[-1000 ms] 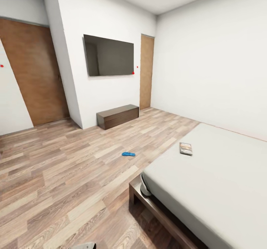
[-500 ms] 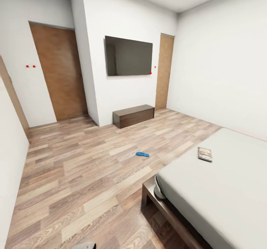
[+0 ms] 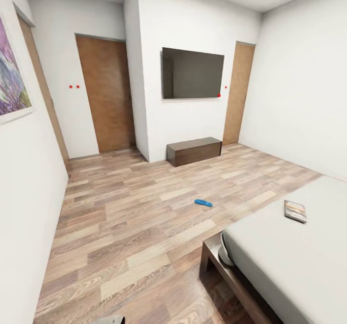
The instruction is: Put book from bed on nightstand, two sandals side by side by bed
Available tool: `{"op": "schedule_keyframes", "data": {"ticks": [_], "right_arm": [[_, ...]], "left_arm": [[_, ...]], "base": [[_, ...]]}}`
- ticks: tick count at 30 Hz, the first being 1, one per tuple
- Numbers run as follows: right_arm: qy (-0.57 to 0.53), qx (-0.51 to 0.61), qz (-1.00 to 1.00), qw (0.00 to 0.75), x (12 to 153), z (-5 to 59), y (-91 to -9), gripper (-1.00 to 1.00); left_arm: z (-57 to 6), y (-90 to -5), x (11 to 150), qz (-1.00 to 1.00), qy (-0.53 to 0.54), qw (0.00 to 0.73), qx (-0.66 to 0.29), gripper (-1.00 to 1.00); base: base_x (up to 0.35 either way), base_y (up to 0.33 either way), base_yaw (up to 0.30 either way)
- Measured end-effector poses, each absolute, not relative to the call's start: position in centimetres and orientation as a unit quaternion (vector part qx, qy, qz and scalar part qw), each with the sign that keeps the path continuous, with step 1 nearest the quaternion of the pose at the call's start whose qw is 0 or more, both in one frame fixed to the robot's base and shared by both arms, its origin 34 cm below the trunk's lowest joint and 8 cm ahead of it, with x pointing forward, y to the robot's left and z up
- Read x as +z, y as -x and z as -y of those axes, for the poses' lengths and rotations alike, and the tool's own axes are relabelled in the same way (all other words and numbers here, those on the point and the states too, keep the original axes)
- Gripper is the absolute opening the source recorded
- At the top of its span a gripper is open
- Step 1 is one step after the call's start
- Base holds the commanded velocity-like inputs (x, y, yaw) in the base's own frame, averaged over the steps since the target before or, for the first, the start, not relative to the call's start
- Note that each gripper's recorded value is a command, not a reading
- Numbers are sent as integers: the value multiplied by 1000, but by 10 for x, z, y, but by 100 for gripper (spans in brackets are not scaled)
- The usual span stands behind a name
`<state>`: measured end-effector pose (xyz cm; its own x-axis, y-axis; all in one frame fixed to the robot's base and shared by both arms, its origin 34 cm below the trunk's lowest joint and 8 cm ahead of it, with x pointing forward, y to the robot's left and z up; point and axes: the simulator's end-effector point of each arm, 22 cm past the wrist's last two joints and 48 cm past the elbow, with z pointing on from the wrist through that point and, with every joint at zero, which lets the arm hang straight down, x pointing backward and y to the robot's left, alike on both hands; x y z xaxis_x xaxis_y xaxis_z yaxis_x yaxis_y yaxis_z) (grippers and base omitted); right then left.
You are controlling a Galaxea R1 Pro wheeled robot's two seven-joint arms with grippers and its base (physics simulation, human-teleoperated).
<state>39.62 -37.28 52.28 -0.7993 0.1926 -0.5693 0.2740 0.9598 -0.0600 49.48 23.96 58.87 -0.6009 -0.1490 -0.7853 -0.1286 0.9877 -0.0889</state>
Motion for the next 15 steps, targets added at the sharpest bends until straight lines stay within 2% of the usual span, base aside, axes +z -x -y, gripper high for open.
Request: {"op": "schedule_keyframes", "data": {"ticks": [15], "right_arm": [[-126, -67, -951, 273, 512, 368, -381, 100]], "left_arm": [[-239, -495, 589, -895, 77, 440, -12, 100]], "base": [[0, 0, 294]]}}
